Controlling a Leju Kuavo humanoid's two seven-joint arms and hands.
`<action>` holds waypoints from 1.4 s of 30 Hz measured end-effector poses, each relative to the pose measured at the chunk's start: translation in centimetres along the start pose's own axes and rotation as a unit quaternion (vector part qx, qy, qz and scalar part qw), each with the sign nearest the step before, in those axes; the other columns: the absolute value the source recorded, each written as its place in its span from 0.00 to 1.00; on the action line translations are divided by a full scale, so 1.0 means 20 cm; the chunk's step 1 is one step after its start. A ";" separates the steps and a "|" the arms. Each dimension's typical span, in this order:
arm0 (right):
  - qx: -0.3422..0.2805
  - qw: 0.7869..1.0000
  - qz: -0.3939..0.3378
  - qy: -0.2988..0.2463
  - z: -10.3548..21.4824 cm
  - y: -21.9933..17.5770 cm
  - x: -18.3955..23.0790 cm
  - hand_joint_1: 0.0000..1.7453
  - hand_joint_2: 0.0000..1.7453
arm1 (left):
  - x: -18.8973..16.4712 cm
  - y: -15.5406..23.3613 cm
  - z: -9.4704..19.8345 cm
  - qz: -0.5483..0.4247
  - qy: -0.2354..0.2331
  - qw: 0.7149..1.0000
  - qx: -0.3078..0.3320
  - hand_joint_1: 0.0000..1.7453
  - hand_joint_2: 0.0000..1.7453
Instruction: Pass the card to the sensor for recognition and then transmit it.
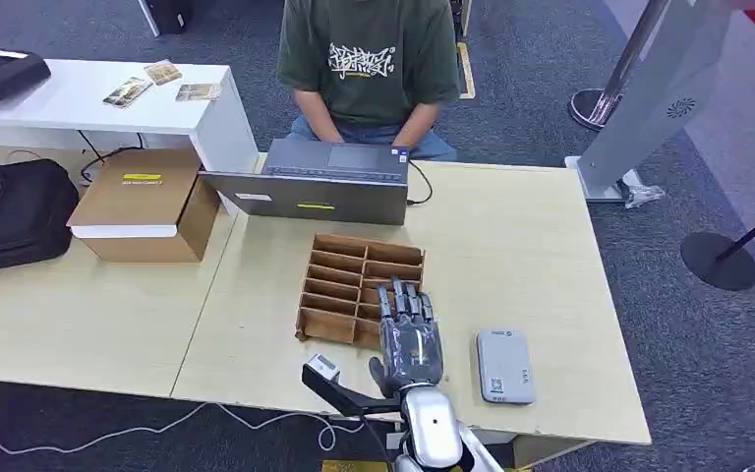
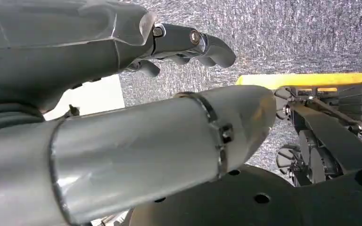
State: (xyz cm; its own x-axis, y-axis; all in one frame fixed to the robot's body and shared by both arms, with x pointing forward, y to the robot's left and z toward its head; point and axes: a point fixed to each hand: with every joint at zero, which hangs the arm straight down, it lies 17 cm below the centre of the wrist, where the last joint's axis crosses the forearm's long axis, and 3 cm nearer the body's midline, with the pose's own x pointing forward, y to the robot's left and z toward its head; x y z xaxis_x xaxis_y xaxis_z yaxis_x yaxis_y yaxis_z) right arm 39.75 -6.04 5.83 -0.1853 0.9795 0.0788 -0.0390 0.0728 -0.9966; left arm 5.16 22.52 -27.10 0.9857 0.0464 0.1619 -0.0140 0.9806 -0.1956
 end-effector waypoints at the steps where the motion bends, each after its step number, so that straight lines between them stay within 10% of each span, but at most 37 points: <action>1: 0.001 1.000 0.000 -0.001 0.00 0.00 0.00 0.00 1.00 | 0.00 0.00 0.00 0.000 0.000 1.000 0.000 0.00 0.00; 42: 0.022 0.999 0.017 0.016 0.00 0.12 -0.05 0.00 1.00 | 0.00 0.00 0.00 0.000 0.000 1.000 -0.001 0.00 0.00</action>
State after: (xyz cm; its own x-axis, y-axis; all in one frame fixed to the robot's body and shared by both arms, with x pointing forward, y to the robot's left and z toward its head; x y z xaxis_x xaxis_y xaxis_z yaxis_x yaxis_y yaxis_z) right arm 39.76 -6.78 3.36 -0.1557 0.9868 0.0436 -0.0770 0.0318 -0.9965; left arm 5.15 22.50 -27.09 0.9858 0.0466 0.1616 -0.0139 0.9801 -0.1979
